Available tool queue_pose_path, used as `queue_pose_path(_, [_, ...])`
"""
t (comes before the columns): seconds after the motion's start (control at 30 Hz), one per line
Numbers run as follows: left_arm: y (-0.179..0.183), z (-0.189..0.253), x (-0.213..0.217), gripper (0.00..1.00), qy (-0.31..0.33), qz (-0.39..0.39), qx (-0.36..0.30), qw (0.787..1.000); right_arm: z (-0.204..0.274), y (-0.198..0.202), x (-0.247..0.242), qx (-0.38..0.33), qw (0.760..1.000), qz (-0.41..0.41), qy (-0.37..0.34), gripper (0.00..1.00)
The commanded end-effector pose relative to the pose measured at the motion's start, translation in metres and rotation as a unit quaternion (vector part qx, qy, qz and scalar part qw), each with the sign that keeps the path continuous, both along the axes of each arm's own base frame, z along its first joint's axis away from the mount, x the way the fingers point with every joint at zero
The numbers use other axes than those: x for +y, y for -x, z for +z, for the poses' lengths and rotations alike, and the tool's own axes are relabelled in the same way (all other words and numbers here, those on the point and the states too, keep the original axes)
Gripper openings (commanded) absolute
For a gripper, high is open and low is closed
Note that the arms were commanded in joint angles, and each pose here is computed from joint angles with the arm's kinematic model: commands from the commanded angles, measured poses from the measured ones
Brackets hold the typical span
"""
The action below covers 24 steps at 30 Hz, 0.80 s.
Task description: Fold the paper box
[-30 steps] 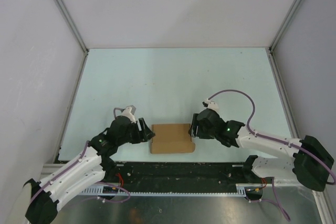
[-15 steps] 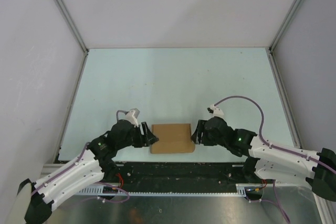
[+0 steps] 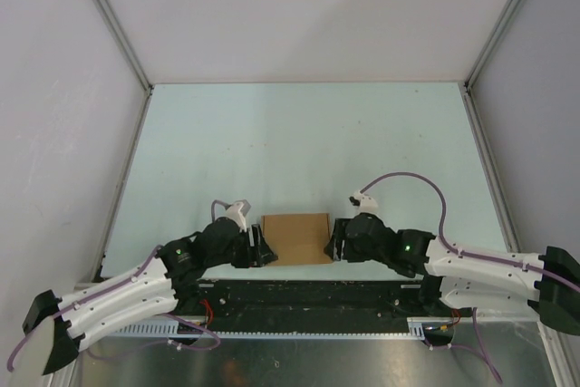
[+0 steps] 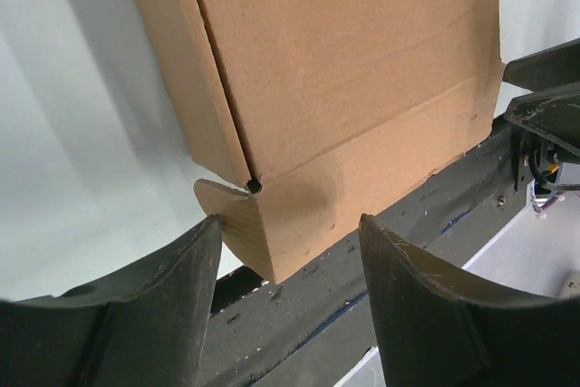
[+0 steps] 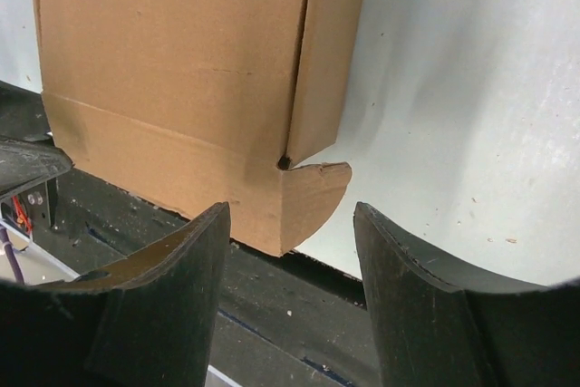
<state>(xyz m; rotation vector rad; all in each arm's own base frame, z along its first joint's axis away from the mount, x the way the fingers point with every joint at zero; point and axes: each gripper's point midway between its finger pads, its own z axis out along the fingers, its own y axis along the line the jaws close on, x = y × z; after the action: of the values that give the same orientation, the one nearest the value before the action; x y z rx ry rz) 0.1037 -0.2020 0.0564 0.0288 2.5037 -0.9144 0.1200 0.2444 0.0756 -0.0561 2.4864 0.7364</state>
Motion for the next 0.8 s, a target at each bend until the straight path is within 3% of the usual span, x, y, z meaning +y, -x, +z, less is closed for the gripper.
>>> queue_pose_path(0.0, [-0.002, 0.001, 0.0, 0.67, 0.003, 0.016, 0.003, 1.0, 0.0, -0.008, 0.004, -0.017, 1.0, -0.018, -0.007, 0.61])
queue_pose_path(0.77, [-0.017, 0.014, -0.004, 0.65, -0.015, 0.023, -0.026, 0.999, -0.009, -0.006, 0.015, -0.011, 0.999, -0.012, -0.039, 0.54])
